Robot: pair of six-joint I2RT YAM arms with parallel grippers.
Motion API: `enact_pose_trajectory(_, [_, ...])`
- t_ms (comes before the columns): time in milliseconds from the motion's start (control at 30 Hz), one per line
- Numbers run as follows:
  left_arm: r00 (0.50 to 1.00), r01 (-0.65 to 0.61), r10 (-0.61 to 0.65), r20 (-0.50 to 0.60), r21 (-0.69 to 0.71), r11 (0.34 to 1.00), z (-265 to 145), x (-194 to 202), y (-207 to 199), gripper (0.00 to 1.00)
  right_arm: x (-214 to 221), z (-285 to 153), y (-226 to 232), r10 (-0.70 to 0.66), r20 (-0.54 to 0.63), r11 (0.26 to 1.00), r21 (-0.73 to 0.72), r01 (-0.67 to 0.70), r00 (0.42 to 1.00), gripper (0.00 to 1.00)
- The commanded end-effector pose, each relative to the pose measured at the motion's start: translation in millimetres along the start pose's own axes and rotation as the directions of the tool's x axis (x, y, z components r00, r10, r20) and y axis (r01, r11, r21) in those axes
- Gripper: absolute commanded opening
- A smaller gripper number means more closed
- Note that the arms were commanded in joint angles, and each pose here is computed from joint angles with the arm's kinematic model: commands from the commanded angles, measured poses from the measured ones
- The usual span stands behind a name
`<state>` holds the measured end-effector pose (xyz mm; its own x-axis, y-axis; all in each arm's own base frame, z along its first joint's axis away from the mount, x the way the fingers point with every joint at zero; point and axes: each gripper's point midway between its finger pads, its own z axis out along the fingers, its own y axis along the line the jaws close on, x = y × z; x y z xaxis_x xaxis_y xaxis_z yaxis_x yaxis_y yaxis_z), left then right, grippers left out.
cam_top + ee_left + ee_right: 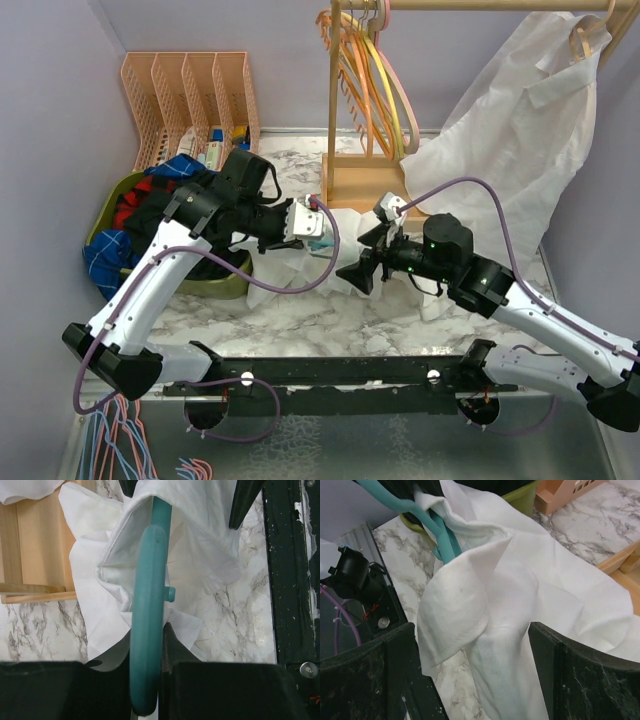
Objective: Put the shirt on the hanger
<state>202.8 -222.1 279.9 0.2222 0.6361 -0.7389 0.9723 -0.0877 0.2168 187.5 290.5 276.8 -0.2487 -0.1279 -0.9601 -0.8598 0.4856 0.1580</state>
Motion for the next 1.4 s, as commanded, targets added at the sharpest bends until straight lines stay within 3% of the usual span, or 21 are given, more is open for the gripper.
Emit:
enact_pose_trajectory(0, [0.995, -0.041, 0.039, 0.095, 0.018, 0.999, -14, -28, -10, 0.0, -3, 2, 12, 0.004, 0.035, 0.998, -0.061, -0.002, 0.999, 0.93])
enact_pose_trajectory(133, [0.994, -0.044, 0.041, 0.102, 0.027, 0.999, -14, -29, -10, 0.0, -5, 3, 15, 0.008, 0.056, 0.997, -0.08, -0.004, 0.998, 0.72])
enact_pose_trajectory(267, [0.994, -0.043, 0.039, 0.102, 0.034, 0.999, -12, -29, -10, 0.0, -4, 5, 20, 0.02, 0.053, 0.993, -0.113, -0.014, 0.998, 0.36])
enact_pose_trajectory(367, [0.993, -0.047, 0.043, 0.111, 0.034, 0.998, -12, -32, -8, 0.0, 0, 7, 24, 0.024, 0.04, 0.99, -0.139, -0.018, 0.999, 0.04])
enact_pose_trajectory(400, [0.992, -0.044, 0.04, 0.116, 0.032, 0.999, -12, -34, -7, 0.0, 0, 7, 26, 0.022, 0.042, 0.989, -0.149, -0.016, 0.999, 0.02])
enact_pose_trajectory(533, [0.994, 0.019, -0.015, 0.106, -0.034, 0.999, -8, -31, 8, 0.0, -3, 0, 27, 0.027, 0.105, 0.988, -0.152, -0.011, 0.994, 0.01])
enact_pose_trajectory(667, [0.996, 0.054, -0.066, -0.055, -0.207, 0.977, -9, 13, 28, 0.22, -3, -32, 1, -0.003, 0.155, 1.0, 0.029, -0.001, 0.988, 0.01])
enact_pose_trajectory(733, [0.989, 0.112, -0.137, -0.063, -0.301, 0.947, -14, 23, 42, 0.37, -2, -48, -14, -0.017, 0.168, 0.992, 0.125, -0.004, 0.986, 0.01])
enact_pose_trajectory(767, [0.985, 0.146, -0.167, -0.034, -0.33, 0.933, -18, 22, 48, 0.51, -1, -53, -19, -0.013, 0.167, 0.987, 0.16, -0.014, 0.986, 0.01])
enact_pose_trajectory(800, [0.982, 0.177, -0.19, -0.002, -0.348, 0.92, -20, 19, 53, 0.71, 2, -56, -24, 0.007, 0.161, 0.981, 0.19, -0.038, 0.987, 0.01])
enact_pose_trajectory(833, [0.978, 0.202, -0.206, 0.027, -0.359, 0.911, -21, 16, 57, 0.79, 5, -59, -28, 0.03, 0.157, 0.975, 0.214, -0.063, 0.987, 0.01])
enact_pose_trajectory(867, [0.973, 0.226, -0.224, 0.05, -0.37, 0.901, -22, 14, 61, 0.96, 10, -60, -31, 0.066, 0.149, 0.967, 0.235, -0.1, 0.987, 0.01])
enact_pose_trajectory(1133, [0.951, 0.307, -0.286, 0.116, -0.434, 0.847, -25, 13, 85, 0.99, 16, -82, -36, 0.198, 0.248, 0.925, 0.273, -0.265, 0.948, 0.01])
enact_pose_trajectory(1233, [0.902, 0.432, -0.341, 0.266, -0.497, 0.753, -67, -13, 112, 0.99, 30, -94, -52, 0.289, 0.263, 0.851, 0.369, -0.373, 0.921, 0.01])
enact_pose_trajectory(1367, [0.881, 0.471, -0.352, 0.317, -0.505, 0.723, -99, -23, 116, 0.99, 53, -100, -66, 0.384, 0.226, 0.75, 0.49, -0.445, 0.895, 0.01])
